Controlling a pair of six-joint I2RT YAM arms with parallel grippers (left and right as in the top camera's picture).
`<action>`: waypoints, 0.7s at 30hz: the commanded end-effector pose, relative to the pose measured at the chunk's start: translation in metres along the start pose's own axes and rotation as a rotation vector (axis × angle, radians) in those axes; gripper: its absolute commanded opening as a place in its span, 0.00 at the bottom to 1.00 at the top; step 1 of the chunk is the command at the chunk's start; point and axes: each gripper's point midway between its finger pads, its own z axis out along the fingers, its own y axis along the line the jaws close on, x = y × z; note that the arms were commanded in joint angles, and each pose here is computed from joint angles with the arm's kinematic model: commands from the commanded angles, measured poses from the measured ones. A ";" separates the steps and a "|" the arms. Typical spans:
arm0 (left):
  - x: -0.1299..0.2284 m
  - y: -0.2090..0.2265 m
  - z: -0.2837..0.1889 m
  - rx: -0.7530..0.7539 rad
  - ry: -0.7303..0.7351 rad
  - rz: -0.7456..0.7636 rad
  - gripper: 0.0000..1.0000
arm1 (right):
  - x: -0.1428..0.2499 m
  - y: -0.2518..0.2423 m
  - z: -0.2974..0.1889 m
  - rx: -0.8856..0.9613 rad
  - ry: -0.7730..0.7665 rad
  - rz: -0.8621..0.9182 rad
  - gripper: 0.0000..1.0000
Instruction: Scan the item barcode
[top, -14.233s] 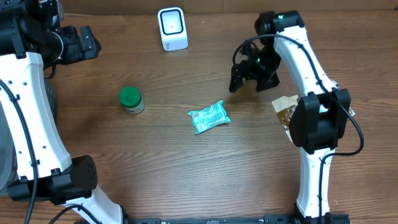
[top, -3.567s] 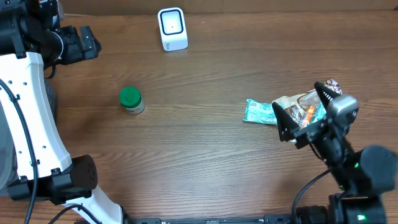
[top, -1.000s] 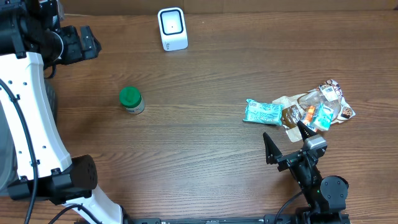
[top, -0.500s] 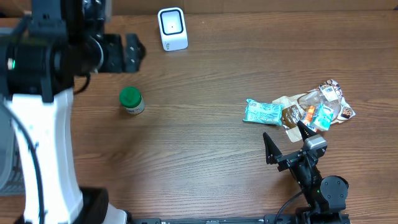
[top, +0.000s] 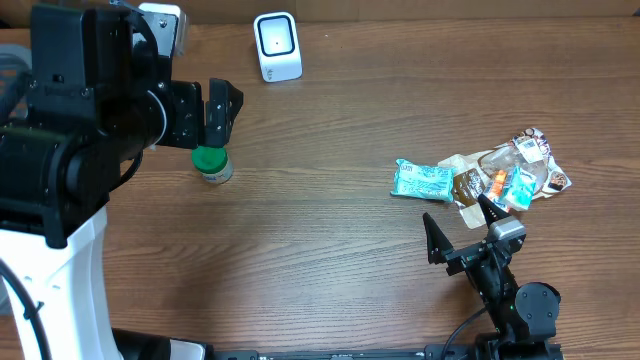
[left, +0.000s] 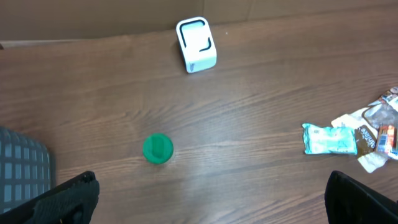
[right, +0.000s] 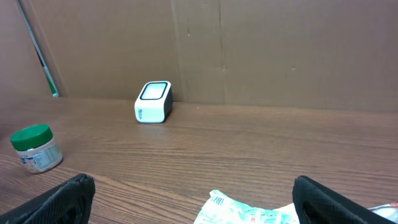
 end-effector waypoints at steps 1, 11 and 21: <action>-0.003 0.000 -0.008 -0.003 -0.052 0.017 0.99 | 0.002 0.001 0.000 -0.005 -0.004 0.002 1.00; -0.028 -0.014 0.017 0.092 -0.326 0.039 1.00 | 0.002 0.001 0.000 -0.005 -0.004 0.003 1.00; 0.009 -0.012 0.055 0.112 -0.493 0.053 1.00 | 0.002 0.001 0.000 -0.005 -0.004 0.002 1.00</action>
